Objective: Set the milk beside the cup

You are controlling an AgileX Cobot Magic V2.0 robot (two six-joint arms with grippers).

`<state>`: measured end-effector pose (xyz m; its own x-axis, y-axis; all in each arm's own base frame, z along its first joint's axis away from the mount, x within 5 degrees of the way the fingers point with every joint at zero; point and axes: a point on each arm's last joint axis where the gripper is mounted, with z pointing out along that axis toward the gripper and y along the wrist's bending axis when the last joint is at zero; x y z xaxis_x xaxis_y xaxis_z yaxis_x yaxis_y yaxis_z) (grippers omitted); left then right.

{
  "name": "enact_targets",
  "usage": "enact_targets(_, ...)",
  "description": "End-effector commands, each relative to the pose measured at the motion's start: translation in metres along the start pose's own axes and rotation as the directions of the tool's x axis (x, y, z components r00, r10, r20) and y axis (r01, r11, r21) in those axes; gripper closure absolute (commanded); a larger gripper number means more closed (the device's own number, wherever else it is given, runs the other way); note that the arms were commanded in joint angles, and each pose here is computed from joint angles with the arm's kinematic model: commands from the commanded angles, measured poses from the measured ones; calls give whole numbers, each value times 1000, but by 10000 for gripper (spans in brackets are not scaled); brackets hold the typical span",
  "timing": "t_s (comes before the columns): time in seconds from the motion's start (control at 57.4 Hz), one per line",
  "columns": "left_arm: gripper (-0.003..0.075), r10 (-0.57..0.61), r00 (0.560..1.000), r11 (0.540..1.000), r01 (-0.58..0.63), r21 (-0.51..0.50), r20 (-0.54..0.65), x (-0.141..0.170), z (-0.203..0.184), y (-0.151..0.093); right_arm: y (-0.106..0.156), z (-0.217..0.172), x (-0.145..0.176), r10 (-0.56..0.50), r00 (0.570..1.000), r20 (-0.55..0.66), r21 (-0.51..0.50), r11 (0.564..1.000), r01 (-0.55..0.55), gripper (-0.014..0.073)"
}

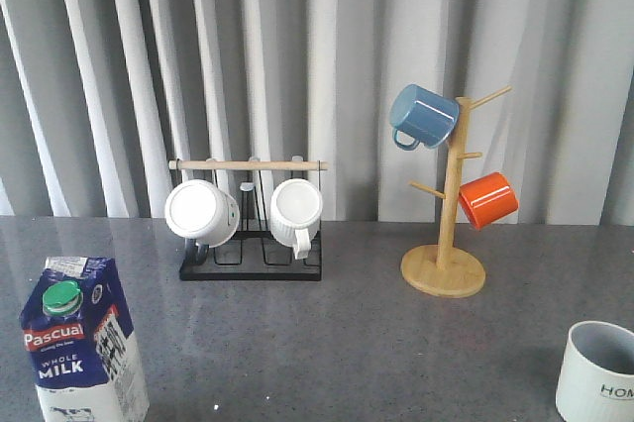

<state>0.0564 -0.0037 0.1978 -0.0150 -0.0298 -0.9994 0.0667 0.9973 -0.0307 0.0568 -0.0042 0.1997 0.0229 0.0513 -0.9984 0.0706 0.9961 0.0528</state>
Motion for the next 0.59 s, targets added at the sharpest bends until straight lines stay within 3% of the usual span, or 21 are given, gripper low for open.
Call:
enact_targets(0.0,726,-13,995,1000,13,5,102,-14,-2,-1,0,-1,-5,-9,997,83,-3,1000,9,599)
enact_targets(0.418,726,-13,995,1000,13,5,102,-14,-2,-1,0,-1,-5,-9,997,83,-3,1000,9,599)
enact_targets(0.575,726,-13,995,1000,13,5,102,-14,-2,-1,1,-2,-9,-195,972,129,11,981,195,599)
